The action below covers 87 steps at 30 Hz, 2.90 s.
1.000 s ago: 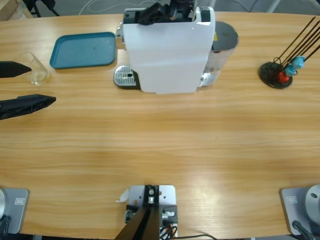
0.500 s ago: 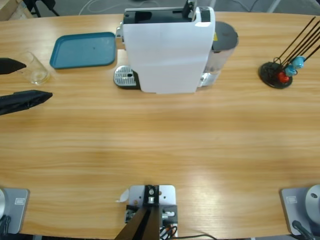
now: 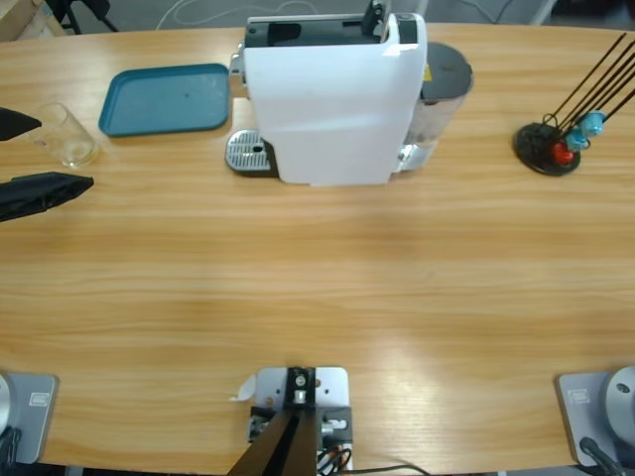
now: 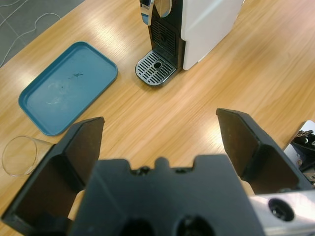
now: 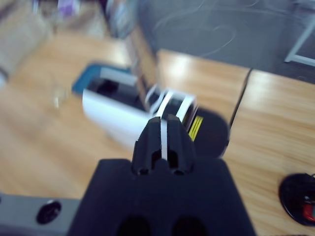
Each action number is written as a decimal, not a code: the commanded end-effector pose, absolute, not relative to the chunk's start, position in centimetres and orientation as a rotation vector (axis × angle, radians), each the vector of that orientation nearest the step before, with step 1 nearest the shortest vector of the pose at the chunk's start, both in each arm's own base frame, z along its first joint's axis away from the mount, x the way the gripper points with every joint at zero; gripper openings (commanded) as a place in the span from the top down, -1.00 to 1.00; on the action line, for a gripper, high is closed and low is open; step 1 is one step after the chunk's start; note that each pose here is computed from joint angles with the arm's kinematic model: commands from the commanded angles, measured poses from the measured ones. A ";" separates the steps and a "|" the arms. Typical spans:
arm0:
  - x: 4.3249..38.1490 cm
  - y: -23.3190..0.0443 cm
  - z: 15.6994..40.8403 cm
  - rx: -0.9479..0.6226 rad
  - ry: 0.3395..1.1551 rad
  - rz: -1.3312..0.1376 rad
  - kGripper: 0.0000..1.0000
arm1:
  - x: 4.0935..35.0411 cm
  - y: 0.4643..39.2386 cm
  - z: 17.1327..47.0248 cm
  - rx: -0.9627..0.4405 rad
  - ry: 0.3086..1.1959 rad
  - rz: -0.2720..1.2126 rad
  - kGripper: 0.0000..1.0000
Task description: Pour coffee
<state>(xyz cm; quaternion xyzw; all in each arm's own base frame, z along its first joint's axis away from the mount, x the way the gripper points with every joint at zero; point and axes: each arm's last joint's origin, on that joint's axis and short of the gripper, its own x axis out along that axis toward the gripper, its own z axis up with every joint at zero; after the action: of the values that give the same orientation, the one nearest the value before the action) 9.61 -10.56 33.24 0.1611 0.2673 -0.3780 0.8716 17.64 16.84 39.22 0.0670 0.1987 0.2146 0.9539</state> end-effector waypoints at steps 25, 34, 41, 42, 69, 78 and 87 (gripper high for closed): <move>10.0 -10.7 32.6 0.332 0.589 -0.767 -0.99 | 24.9 27.0 36.8 0.514 0.429 0.397 1.00; 10.0 -10.8 32.6 0.332 0.590 -0.768 -0.99 | 24.3 30.6 34.1 0.494 0.484 0.476 1.00; 9.6 -10.3 32.3 0.336 0.597 -0.767 -0.99 | 24.1 31.5 33.5 0.477 0.498 0.500 1.00; 9.6 -10.3 32.3 0.335 0.596 -0.767 -0.99 | 24.2 31.7 33.2 0.472 0.506 0.503 1.00; 9.4 -10.0 32.9 0.318 0.570 -0.760 -1.00 | 24.8 33.4 18.4 0.252 0.863 0.375 1.00; 9.1 -9.7 32.9 0.310 0.563 -0.758 -1.00 | 24.4 33.0 17.2 0.244 0.909 0.353 1.00; 8.8 -9.1 33.5 0.295 0.530 -0.743 -1.00 | 22.7 30.7 27.4 0.103 0.637 0.619 -0.79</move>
<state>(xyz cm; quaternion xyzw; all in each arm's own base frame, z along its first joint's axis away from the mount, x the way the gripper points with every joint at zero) 9.39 -10.29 33.84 0.1456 0.2592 -0.3755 0.8778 25.12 32.92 30.29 0.2238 0.2829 0.2455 0.8998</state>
